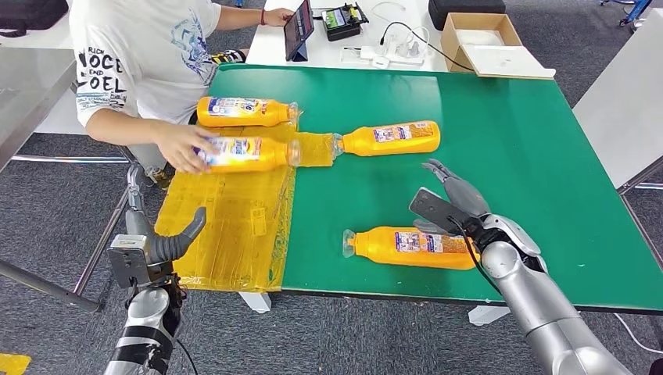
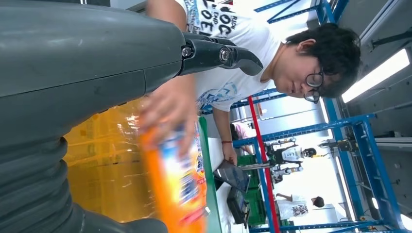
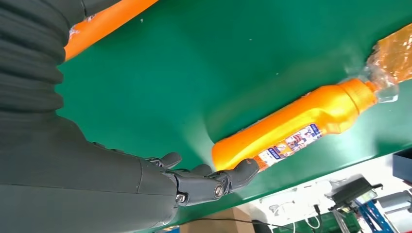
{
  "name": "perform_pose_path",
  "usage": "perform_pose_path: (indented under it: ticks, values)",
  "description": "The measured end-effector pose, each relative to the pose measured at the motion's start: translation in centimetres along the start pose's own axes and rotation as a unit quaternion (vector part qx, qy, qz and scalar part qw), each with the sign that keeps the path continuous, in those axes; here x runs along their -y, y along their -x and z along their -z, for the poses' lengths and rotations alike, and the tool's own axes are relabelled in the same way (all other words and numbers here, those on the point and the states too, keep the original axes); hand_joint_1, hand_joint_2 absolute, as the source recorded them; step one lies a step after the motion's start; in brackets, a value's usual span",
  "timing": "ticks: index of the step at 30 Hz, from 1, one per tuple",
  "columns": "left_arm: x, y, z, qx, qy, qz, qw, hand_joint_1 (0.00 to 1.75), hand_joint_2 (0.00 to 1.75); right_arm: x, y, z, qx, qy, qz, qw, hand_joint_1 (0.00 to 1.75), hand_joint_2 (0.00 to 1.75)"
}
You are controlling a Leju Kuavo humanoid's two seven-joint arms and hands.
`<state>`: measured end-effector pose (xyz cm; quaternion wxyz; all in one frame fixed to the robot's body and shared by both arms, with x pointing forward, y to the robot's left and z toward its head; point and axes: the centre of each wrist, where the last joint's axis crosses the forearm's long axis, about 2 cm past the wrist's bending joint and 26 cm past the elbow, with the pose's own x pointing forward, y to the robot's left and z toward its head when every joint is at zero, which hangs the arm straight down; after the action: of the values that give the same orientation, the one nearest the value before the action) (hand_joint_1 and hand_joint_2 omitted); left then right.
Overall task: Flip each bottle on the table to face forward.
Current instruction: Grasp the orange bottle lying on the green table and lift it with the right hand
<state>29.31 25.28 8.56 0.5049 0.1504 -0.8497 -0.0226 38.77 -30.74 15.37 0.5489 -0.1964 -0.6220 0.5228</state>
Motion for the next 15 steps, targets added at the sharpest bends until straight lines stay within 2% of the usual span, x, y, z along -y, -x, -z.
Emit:
perform_pose_path:
  ticks: [10, 15]
  values:
    - [0.02, 0.00, -0.04, 0.000, 0.001, 0.000, 1.000, 0.00, 1.75, 0.04, 0.67, -0.10, -0.009, -0.010, -0.008, 1.000, 0.00, 1.75]
    - [0.41, 0.04, -0.06, 0.000, 0.024, -0.002, 1.000, 0.00, 1.75, 0.01, 1.03, -0.15, 0.002, -0.048, 0.009, 0.999, 0.00, 1.75]
